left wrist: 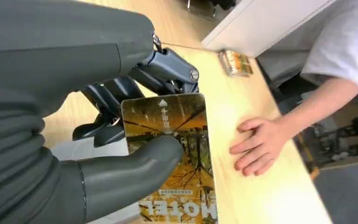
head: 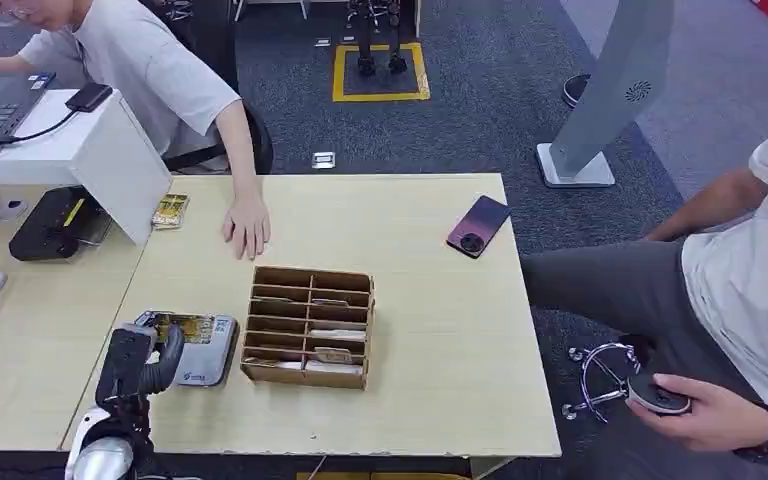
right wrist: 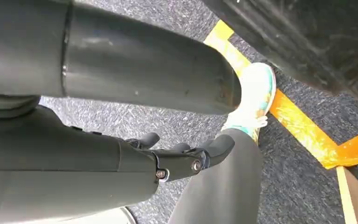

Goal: Pass the card to the sensor for recognition and then transmit it.

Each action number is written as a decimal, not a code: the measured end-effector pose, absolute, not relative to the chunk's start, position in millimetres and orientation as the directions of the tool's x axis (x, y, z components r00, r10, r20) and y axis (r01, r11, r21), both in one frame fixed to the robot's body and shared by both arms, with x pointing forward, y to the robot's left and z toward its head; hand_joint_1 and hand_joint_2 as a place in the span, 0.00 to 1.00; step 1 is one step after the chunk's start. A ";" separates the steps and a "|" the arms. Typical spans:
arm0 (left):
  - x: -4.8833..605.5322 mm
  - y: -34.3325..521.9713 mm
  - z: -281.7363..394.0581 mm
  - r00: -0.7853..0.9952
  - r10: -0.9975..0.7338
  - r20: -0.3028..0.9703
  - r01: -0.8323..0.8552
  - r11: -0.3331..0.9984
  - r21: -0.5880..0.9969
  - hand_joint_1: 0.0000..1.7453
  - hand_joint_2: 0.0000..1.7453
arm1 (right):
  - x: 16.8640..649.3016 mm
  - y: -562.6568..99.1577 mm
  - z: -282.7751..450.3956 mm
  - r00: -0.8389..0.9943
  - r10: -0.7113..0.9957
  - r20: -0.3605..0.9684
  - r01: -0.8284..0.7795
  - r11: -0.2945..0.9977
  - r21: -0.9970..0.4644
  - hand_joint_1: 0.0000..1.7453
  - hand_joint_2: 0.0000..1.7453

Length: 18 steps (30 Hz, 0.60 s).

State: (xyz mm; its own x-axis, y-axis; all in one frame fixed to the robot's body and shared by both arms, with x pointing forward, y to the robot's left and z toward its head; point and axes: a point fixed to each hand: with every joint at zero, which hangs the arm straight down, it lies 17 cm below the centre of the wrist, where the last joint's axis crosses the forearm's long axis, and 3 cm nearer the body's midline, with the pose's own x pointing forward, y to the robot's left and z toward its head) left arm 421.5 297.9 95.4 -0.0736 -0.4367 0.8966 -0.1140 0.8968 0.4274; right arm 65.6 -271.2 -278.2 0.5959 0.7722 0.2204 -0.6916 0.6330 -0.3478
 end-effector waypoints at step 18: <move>444.5 301.1 56.9 0.031 -0.470 0.882 -0.173 0.867 0.468 1.00 1.00 | 68.4 -270.3 -278.3 0.588 0.780 0.214 -0.701 0.623 -0.346 0.00 0.00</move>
State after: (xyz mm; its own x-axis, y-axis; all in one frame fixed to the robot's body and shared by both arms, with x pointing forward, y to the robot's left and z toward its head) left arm 444.5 301.1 56.9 0.0306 -0.4705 0.8819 -0.1726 0.8666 0.4683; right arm 68.4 -270.3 -278.3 0.5877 0.7801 0.2145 -0.7012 0.6234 -0.3459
